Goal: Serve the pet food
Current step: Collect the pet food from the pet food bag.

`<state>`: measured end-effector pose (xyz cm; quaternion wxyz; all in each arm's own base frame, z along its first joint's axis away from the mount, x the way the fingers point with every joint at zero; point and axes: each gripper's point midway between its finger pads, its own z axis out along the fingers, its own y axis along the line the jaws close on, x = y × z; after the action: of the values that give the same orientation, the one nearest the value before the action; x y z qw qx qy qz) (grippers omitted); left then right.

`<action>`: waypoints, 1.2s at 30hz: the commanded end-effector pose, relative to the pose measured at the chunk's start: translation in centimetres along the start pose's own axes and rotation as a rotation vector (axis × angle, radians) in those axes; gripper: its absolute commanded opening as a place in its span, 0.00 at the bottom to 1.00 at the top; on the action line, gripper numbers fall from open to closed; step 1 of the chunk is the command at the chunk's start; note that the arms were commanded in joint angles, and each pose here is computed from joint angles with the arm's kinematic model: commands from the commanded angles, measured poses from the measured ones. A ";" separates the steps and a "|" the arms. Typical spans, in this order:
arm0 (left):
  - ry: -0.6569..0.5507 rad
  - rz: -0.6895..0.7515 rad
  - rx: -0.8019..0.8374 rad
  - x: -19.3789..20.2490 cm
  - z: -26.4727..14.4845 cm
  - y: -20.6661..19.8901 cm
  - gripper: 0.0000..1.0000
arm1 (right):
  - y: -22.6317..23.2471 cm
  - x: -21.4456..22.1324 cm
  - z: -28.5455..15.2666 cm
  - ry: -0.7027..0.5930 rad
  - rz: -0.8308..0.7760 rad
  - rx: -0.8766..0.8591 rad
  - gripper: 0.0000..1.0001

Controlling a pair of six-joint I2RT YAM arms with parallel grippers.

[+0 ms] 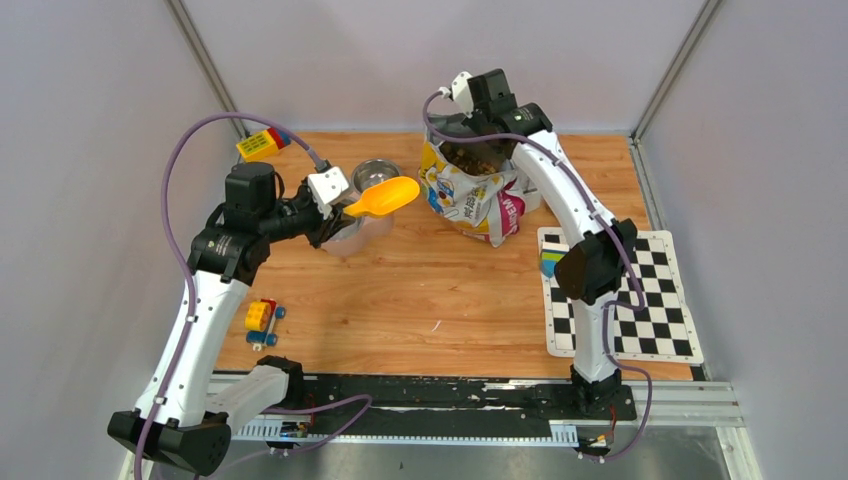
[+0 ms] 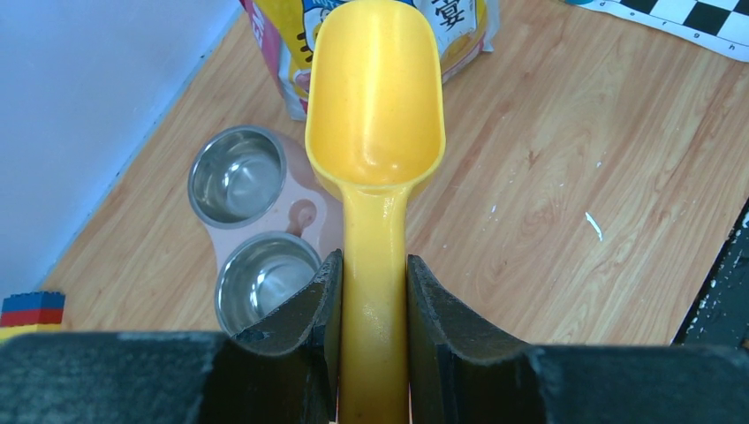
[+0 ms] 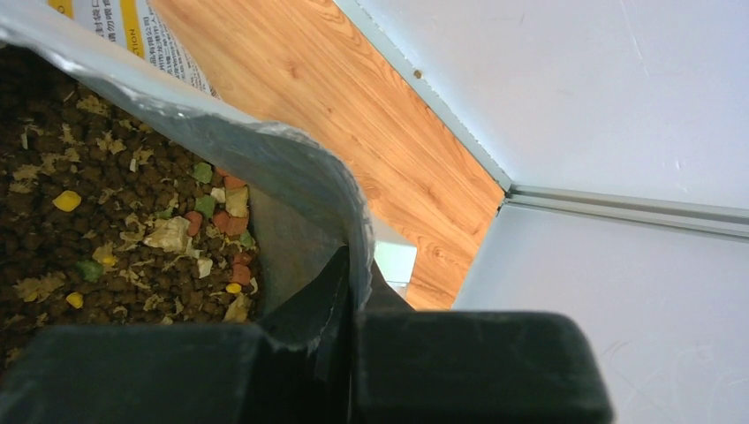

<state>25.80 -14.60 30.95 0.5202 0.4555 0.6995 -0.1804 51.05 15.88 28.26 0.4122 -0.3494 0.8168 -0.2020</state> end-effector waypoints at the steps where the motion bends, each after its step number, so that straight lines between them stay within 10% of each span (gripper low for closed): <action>1: -0.043 0.009 -0.015 -1.2 0.0 0.5 0.00 | -15.0 -5.8 -8.6 -0.277 0.168 0.447 0.00; 12: -0.044 0.003 -0.014 -1.3 0.0 0.5 0.00 | -18.1 -5.7 -10.9 -0.315 0.198 0.527 0.00; 36: 0.010 -0.030 0.045 -3.0 2.3 -0.8 0.00 | 2.6 -4.0 -8.9 -0.244 0.186 0.068 0.00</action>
<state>26.63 -17.35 30.11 0.4848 0.4631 0.7153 -0.1972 44.22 19.10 29.44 0.4559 -0.3425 0.7993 -0.1897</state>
